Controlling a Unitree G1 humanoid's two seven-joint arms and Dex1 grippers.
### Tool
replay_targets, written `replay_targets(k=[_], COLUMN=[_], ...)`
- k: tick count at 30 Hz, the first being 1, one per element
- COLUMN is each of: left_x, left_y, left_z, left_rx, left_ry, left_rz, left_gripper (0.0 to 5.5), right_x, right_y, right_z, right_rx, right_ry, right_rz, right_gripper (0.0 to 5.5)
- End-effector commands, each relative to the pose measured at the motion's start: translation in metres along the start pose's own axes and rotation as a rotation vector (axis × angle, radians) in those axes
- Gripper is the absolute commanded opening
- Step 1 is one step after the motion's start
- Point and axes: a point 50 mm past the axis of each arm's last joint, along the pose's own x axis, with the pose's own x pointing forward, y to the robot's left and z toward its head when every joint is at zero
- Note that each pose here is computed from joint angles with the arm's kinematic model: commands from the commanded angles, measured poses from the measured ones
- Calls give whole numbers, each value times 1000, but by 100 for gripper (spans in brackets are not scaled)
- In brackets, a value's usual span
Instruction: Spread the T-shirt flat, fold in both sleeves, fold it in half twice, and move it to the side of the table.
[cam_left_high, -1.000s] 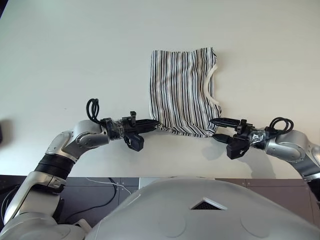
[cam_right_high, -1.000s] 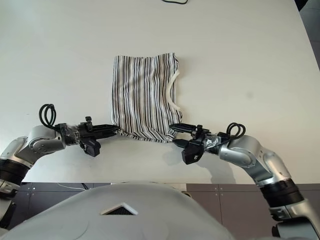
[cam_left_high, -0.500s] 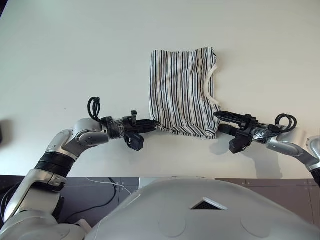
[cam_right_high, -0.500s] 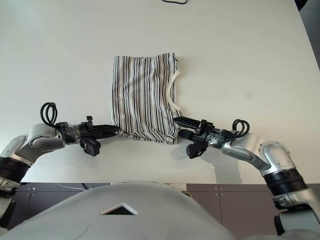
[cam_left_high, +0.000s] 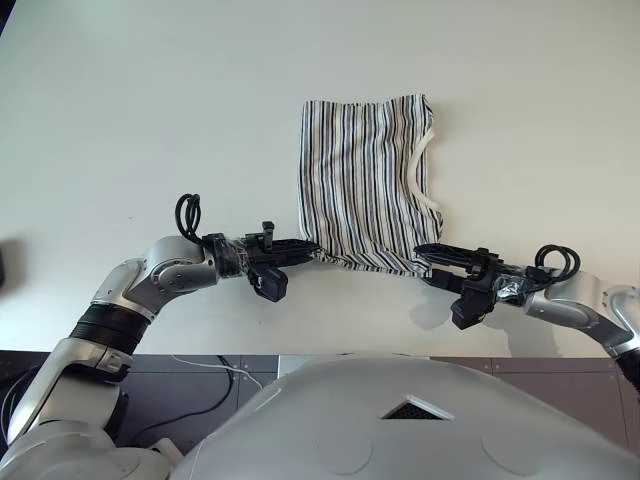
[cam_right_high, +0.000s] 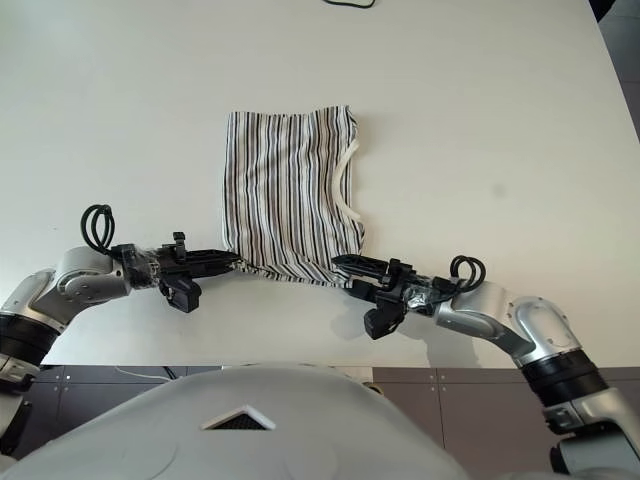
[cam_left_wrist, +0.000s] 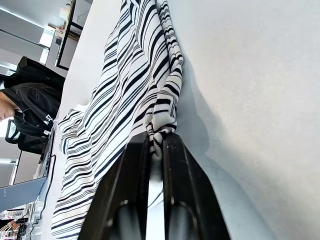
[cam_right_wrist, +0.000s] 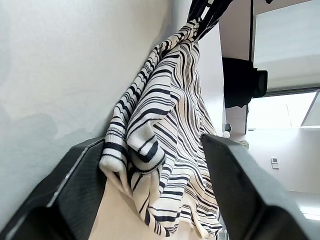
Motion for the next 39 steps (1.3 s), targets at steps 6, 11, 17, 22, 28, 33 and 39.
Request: replay_targets(k=[6,11,17,22,28,33,39], left_x=[-2,-2,-6,-12,-25,-40,-50], left_y=[-19,-18,-14,-7,18,37,54], left_z=[-5,-5,-3,-3,22,43,70], left_rx=[-47,-50,-58,-71,-144,-420,-593], left_ry=[28,21,0,-8,-90,-146,-229], left_rz=[-119,-117,-120,-97,-14,40,152], left_gripper=[17,17,17,17,15,15,15], right_x=[0,-1,0,-2,-15,-36,-66], right_y=[27,27,19,5,-33,-67,-119], right_z=[-6,-7,-11,-13,-5,15,32], right_rx=[65,97,118,188,302,395,462], right_ry=[50,56,66,76,56,31,28], right_rz=[207,218,209,169,91,19,-75], right_gripper=[186,98,17,10,10,10,10])
